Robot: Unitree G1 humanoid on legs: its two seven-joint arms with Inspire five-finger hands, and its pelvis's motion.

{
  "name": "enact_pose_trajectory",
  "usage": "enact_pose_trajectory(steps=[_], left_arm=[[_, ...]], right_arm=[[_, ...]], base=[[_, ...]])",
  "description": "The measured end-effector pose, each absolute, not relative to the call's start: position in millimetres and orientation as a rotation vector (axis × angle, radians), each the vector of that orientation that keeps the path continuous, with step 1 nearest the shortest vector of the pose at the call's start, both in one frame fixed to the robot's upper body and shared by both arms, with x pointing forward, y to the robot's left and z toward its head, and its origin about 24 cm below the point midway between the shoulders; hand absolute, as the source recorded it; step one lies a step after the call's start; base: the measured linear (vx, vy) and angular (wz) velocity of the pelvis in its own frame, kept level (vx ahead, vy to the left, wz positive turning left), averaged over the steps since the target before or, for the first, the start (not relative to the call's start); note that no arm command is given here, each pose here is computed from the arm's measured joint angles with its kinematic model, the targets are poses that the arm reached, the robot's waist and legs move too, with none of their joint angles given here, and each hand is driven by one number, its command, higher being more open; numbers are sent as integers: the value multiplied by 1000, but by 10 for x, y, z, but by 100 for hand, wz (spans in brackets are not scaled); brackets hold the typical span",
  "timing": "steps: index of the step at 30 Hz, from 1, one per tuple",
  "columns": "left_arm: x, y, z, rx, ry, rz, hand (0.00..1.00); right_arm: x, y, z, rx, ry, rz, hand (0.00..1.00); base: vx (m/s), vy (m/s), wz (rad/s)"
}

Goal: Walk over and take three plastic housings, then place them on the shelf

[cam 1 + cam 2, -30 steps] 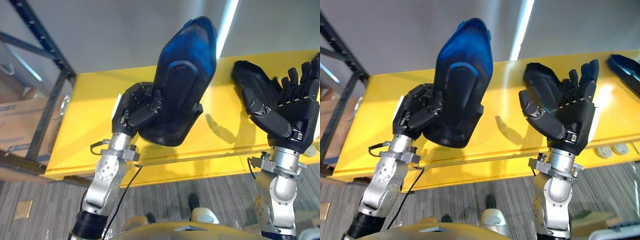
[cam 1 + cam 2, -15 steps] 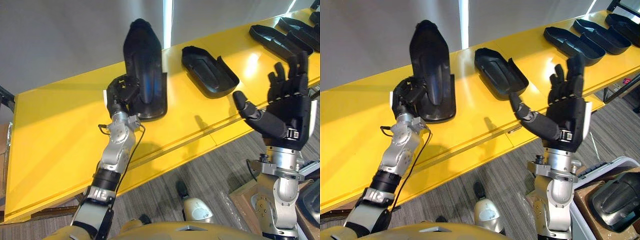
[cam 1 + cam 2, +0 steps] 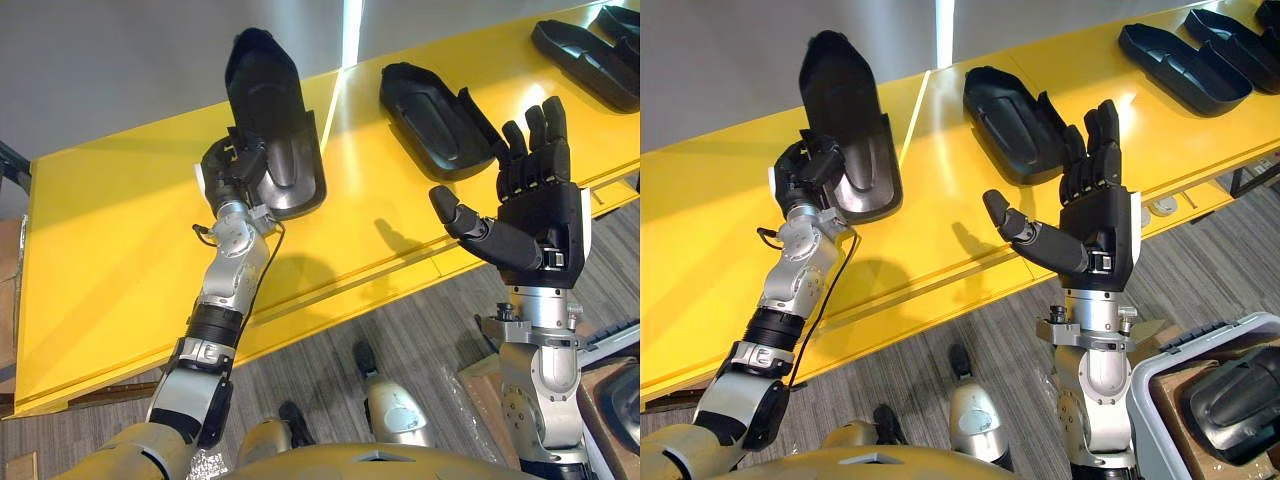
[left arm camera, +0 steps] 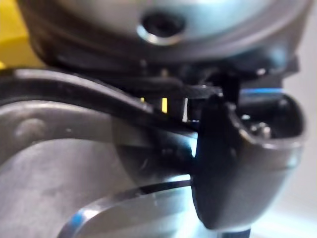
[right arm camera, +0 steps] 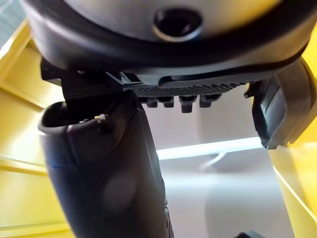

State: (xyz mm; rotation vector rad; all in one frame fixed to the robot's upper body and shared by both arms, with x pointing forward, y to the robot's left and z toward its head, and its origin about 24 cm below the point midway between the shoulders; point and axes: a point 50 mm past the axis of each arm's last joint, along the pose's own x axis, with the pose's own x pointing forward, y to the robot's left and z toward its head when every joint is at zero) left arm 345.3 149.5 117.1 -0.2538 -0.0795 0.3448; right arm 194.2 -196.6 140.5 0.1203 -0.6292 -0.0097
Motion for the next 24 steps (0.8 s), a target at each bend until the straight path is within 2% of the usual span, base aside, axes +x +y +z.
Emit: enact_pose_trajectory(steps=[6,14,19,24], left_arm=[[3401,1318,1051,-215,-27,178,100],[3385,1207,1031,-199,-25,80,100],[3380,1206,1027,-191,-24,99,100],[3368,1247,1022,-152,-33,193,100]], right_arm=[[1946,-1922,1394,129,-623,13,100],[1944,-1920,1389,131,-621,13,100],[1949,-1847,1366,148,-609,43,100],[1949,-1806,1351,156,-600,62,100]], base=[[-67,4,-3],[-64,-4,-1],[-36,3,0],[-42,-6,0]])
